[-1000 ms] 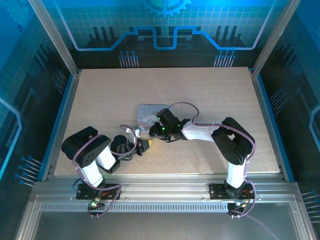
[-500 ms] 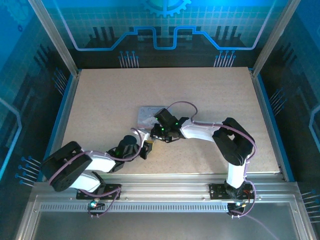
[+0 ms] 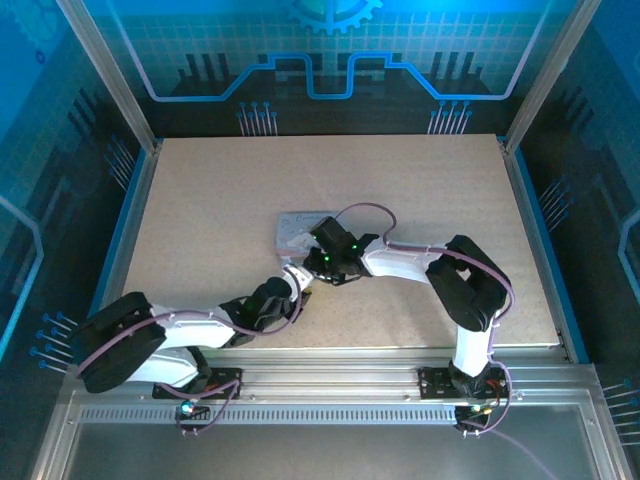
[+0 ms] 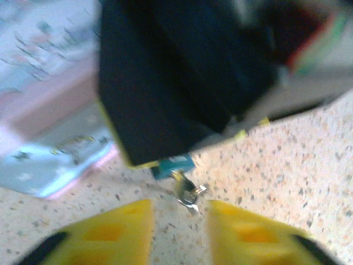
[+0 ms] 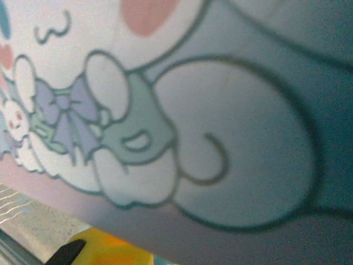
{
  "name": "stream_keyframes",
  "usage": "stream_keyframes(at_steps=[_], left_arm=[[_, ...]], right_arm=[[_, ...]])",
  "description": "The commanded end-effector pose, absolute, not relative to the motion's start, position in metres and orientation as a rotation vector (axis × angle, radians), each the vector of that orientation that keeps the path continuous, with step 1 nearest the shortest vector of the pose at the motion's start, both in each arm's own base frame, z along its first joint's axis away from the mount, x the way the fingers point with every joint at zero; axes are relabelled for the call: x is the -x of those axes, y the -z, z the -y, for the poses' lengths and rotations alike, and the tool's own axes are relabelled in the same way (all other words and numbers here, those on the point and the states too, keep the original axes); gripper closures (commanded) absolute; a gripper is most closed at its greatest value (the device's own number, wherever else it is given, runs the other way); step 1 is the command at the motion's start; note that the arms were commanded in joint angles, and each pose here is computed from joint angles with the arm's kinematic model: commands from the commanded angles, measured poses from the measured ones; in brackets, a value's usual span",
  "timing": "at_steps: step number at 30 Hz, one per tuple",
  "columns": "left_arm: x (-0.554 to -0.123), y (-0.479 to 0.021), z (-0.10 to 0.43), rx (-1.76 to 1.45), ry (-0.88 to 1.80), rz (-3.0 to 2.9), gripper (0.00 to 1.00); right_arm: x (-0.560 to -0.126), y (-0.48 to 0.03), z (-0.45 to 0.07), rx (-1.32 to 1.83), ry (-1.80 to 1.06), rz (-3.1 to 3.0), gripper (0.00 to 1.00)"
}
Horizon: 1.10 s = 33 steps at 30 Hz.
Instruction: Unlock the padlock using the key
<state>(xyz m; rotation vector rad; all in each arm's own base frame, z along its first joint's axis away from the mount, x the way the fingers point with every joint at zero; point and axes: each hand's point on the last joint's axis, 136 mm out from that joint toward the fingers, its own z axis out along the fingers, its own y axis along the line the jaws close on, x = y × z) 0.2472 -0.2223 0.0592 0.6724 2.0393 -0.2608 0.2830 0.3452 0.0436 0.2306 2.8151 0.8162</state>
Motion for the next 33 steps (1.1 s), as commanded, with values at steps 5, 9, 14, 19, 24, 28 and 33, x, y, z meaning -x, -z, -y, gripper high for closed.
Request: stream_keyframes(at_steps=[5,9,14,19,24,28,33], left_arm=[[-0.24,-0.089,0.208,-0.434,0.561,-2.035,0.49],[-0.234,-0.094,0.199,-0.334,0.754,-2.08,0.48],[-0.234,-0.095,0.201,-0.285,0.872,-2.103,0.5],[-0.24,-0.084,0.211,-0.291,0.909,-2.106,0.57],[-0.251,-0.079,0.22,-0.277,0.938,-2.076,0.58],[-0.259,-0.081,0.225,-0.262,0.956,-2.039,0.62],[-0.265,-0.078,0.228,-0.254,0.962,-2.034,0.67]], right_arm=[[-0.282,-0.037,-0.328,-0.297,-0.798,-2.829,1.0],[-0.283,-0.038,-0.331,-0.298,-0.84,-2.814,1.0],[-0.282,-0.036,-0.331,-0.311,-0.879,-2.805,1.0],[-0.28,-0.039,-0.33,-0.318,-0.893,-2.807,1.0],[-0.281,-0.046,-0.331,-0.319,-0.913,-2.798,1.0],[-0.281,-0.049,-0.331,-0.318,-0.914,-2.799,1.0],[-0.281,-0.048,-0.333,-0.327,-0.924,-2.803,1.0]])
